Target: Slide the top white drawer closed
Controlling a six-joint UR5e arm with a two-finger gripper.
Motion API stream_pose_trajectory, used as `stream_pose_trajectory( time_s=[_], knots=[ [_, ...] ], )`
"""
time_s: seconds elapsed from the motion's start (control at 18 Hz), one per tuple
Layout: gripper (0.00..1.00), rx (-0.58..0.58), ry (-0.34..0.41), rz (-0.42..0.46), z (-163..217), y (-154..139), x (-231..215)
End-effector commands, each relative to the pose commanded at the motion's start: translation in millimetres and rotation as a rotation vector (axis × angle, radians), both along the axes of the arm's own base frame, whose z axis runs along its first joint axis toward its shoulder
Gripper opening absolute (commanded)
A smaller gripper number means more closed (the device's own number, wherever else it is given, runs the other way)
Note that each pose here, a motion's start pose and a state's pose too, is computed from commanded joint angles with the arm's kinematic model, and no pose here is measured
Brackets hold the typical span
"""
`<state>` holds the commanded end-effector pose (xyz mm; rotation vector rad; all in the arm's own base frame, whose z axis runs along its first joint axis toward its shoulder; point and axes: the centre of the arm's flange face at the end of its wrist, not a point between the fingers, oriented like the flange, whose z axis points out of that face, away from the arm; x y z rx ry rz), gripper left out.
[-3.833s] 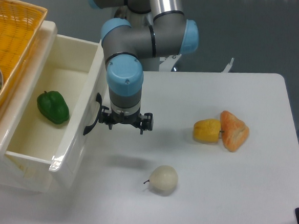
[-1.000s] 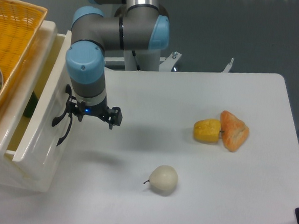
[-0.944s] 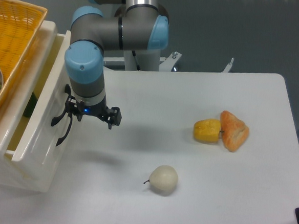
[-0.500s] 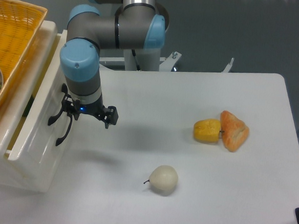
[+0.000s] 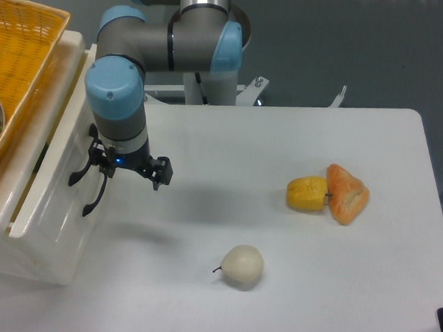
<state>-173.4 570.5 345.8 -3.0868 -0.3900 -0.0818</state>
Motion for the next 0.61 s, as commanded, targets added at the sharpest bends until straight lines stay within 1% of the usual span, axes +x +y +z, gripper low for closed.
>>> stream_pose_trajectory(
  time_s=[0.61],
  knots=[
    [1.00, -0.004, 0.001, 0.000, -1.0, -0.6, -2.1]
  ],
)
